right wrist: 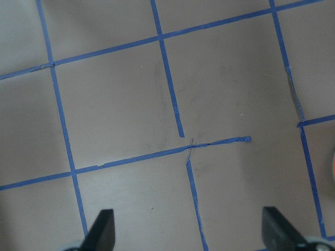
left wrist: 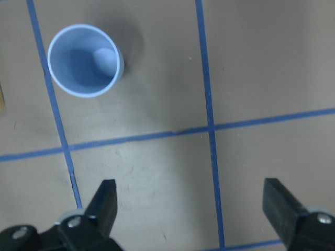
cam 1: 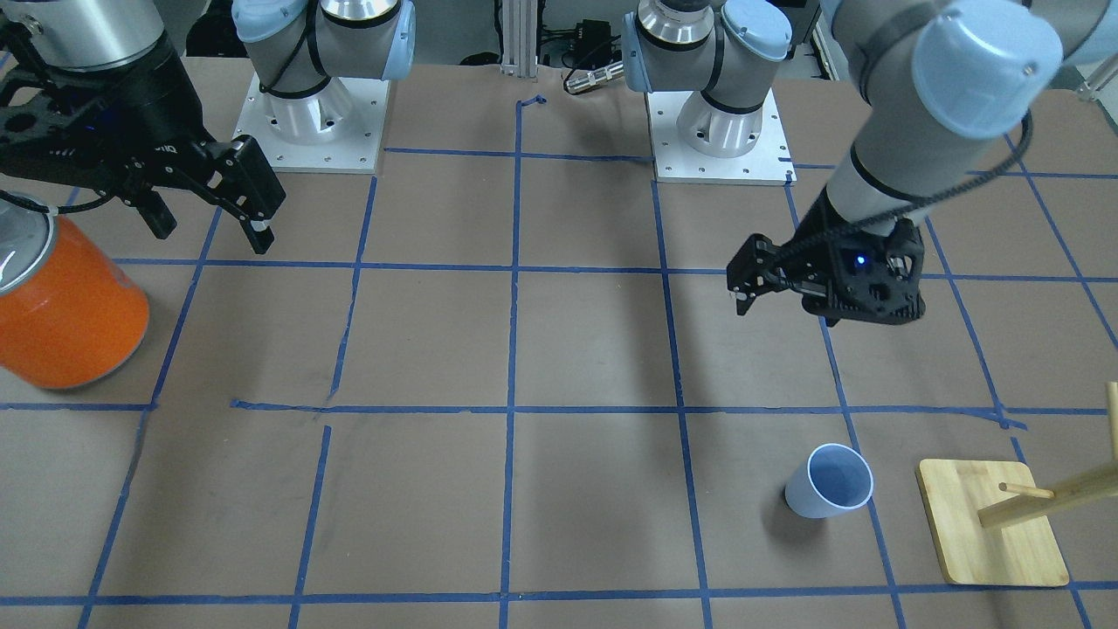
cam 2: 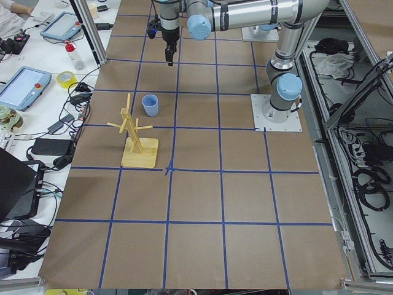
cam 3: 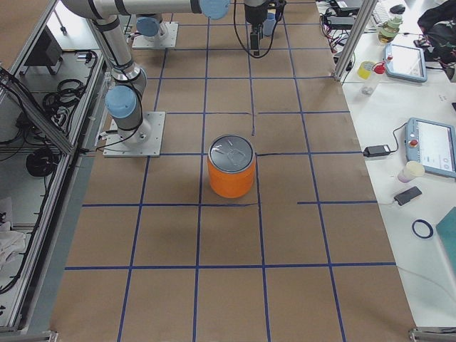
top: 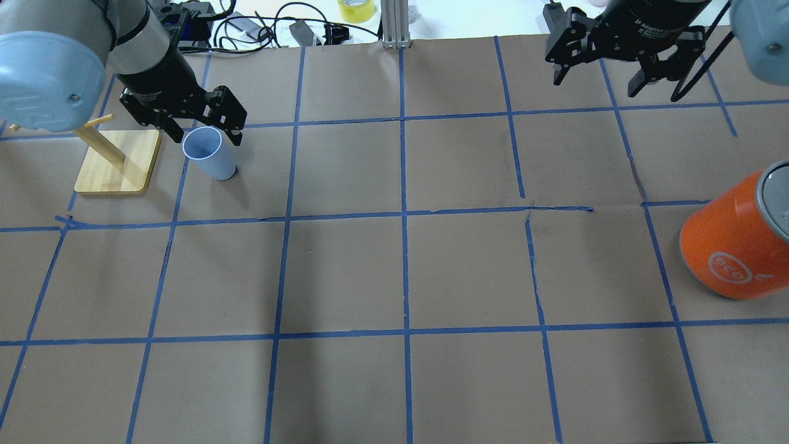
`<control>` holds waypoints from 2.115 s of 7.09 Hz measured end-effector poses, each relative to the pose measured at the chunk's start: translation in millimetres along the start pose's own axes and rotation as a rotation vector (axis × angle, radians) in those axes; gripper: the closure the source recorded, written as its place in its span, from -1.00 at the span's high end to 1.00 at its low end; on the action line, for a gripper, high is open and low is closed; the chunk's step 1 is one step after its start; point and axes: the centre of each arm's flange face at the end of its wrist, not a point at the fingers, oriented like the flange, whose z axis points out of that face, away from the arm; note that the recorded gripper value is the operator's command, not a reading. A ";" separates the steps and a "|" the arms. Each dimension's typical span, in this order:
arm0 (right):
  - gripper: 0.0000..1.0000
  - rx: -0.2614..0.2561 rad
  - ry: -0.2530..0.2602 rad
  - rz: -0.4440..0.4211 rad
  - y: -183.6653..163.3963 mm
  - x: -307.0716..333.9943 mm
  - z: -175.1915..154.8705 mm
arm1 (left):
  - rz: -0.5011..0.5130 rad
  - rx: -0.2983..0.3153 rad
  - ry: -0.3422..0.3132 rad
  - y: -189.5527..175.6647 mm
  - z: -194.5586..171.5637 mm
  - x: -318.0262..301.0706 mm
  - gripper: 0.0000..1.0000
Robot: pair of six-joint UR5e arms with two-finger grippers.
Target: Flip cup
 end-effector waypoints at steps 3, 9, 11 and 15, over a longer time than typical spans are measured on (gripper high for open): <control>1.00 -0.002 0.003 -0.001 0.1 0.3 0.3 | 0.026 0.014 -0.011 51.9 -52.9 39.6 1.00; 1.00 -0.012 0.008 -0.083 -1.0 0.6 4.0 | 0.016 0.079 -0.061 52.0 -88.5 25.3 1.00; 1.00 -0.036 0.008 -0.147 0.7 0.9 7.3 | 0.016 0.083 -0.056 33.8 -90.9 24.3 1.00; 1.00 -0.077 0.013 -0.158 5.1 1.4 10.6 | 0.022 0.054 0.017 26.2 -70.7 30.8 1.00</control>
